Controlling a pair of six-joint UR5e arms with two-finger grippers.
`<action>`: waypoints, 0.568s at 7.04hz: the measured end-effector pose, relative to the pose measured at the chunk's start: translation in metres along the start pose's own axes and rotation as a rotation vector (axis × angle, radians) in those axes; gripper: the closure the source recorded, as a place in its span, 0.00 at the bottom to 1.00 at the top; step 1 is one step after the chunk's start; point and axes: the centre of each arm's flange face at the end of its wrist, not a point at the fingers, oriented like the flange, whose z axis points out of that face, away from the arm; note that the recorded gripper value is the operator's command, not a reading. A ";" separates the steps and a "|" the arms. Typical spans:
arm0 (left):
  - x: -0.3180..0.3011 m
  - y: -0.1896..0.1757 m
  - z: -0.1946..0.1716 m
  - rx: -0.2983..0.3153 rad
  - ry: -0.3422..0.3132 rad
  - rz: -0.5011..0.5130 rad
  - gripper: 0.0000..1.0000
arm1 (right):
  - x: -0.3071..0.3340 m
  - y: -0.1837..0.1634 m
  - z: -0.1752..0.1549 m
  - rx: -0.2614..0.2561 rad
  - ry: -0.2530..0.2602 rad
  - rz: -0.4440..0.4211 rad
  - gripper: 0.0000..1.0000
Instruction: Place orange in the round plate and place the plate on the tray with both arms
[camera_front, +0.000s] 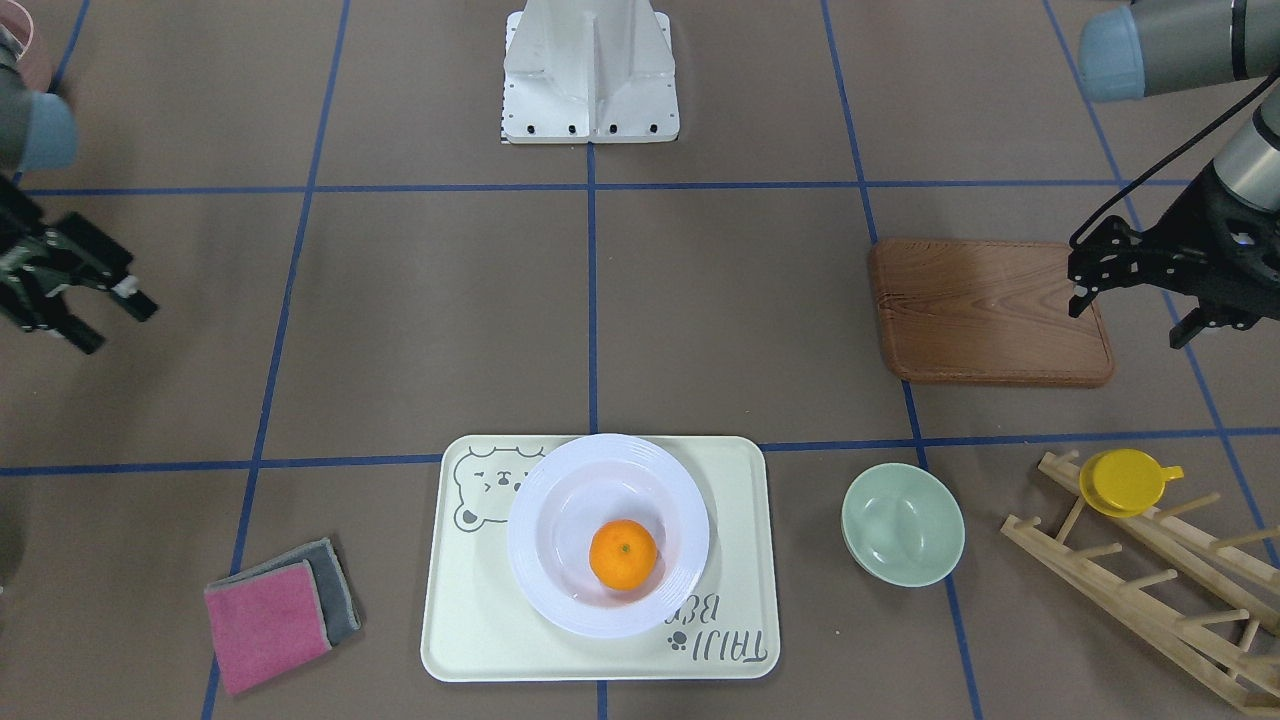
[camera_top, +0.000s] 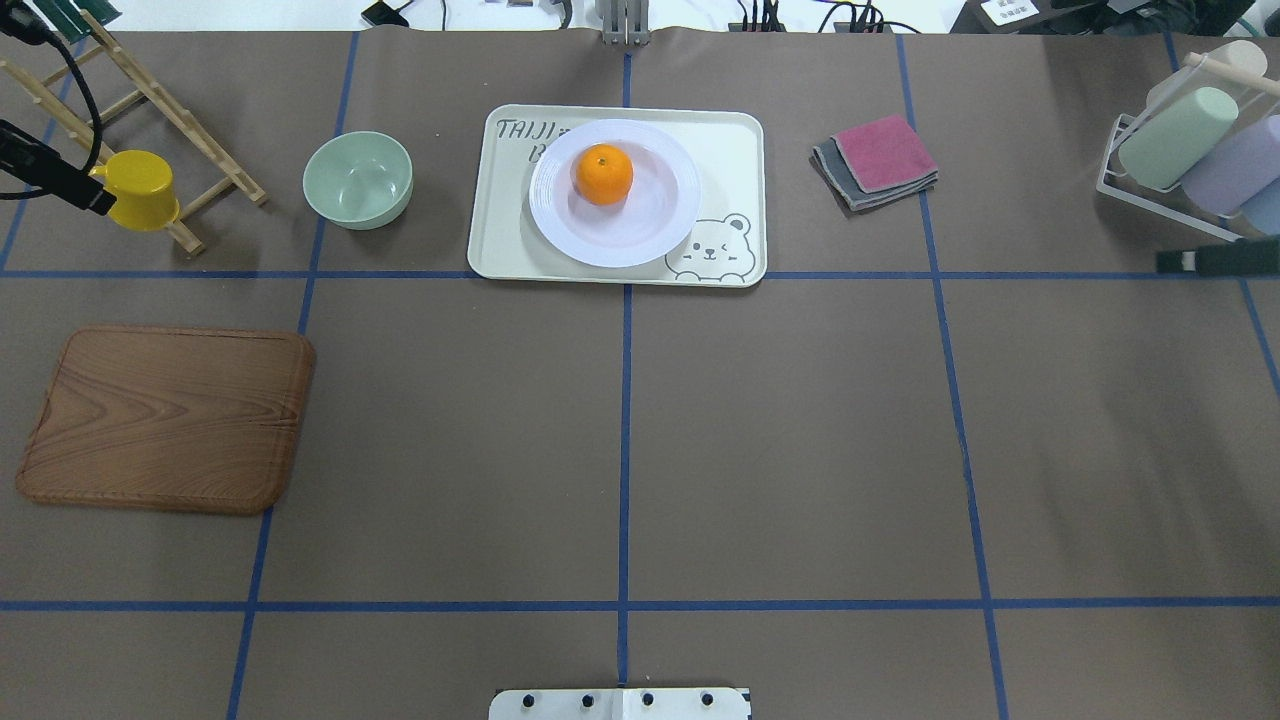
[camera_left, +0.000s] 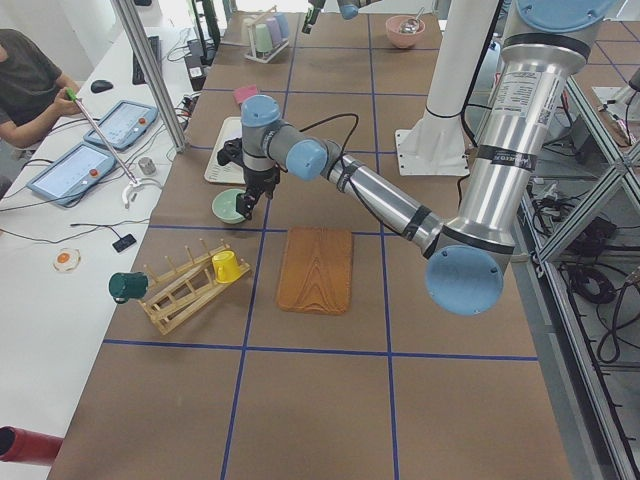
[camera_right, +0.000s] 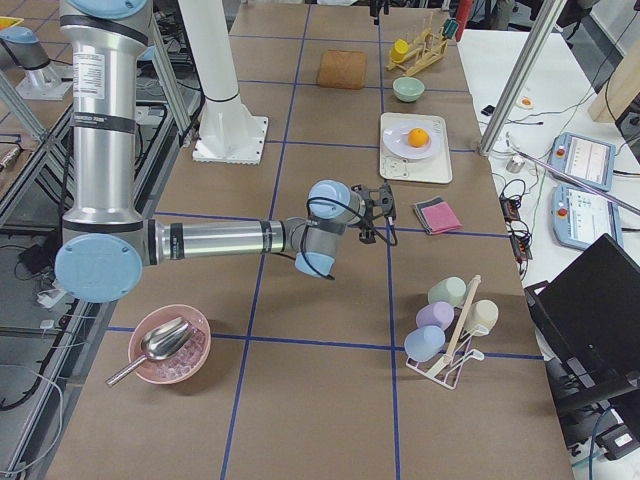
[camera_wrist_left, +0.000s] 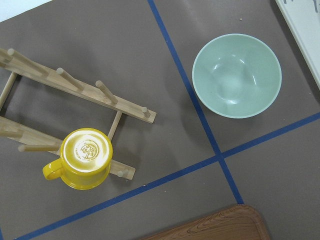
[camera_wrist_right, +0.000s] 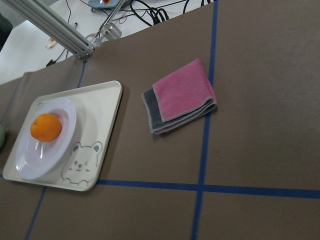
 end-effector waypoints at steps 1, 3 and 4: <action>-0.004 0.008 0.002 -0.008 -0.003 0.028 0.00 | 0.029 0.016 -0.012 -0.047 0.055 -0.125 0.00; -0.017 0.021 0.000 -0.014 -0.014 0.058 0.00 | 0.075 0.030 -0.017 -0.164 0.210 -0.293 0.00; -0.030 0.028 -0.006 -0.012 -0.023 0.071 0.00 | 0.095 0.026 -0.018 -0.249 0.275 -0.357 0.00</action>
